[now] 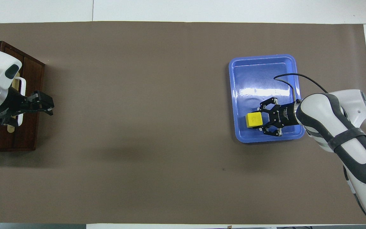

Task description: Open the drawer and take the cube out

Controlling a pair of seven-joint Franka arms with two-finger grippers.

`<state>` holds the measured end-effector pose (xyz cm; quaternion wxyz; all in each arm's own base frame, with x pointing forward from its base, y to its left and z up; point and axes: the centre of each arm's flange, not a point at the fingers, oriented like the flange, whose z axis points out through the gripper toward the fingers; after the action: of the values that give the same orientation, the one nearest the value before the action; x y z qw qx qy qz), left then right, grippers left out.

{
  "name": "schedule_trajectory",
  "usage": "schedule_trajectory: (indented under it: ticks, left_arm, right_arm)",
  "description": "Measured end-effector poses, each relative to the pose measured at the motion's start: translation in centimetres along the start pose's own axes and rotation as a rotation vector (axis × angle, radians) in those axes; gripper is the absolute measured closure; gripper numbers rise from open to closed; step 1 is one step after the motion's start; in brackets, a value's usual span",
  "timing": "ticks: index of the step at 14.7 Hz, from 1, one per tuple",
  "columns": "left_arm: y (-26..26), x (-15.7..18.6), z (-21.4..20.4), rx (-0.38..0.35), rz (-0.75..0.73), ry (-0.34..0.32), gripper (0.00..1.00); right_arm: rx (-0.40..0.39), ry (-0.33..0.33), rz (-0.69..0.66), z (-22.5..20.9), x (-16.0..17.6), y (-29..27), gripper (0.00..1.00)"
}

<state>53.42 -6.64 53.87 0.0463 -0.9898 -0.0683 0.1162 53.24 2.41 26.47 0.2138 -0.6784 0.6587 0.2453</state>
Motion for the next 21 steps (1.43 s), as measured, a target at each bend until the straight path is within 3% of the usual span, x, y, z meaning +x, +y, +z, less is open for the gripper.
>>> schedule_trajectory:
  ticks: [4, 9, 16, 21]
  left_arm:
    - [1.0, 1.7, -0.7, -0.004, 0.070, -0.018, 0.00]
    - [0.7, 0.1, -3.1, -0.013, 0.101, 0.013, 0.00]
    - [1.1, 0.0, -3.9, -0.082, 0.109, 0.035, 0.00]
    - [1.9, -0.4, -4.2, -0.083, 0.143, 0.043, 0.00]
  right_arm:
    - [0.007, 0.000, -0.005, -0.3, -0.3, -0.1, 0.01]
    - [0.032, -0.010, -0.082, -4.4, -4.4, -2.3, 0.00]
    - [-0.034, 0.222, -0.448, -15.1, -12.8, -5.3, 0.00]
    - [-0.143, 0.391, -0.916, -17.7, -14.5, -5.9, 0.00]
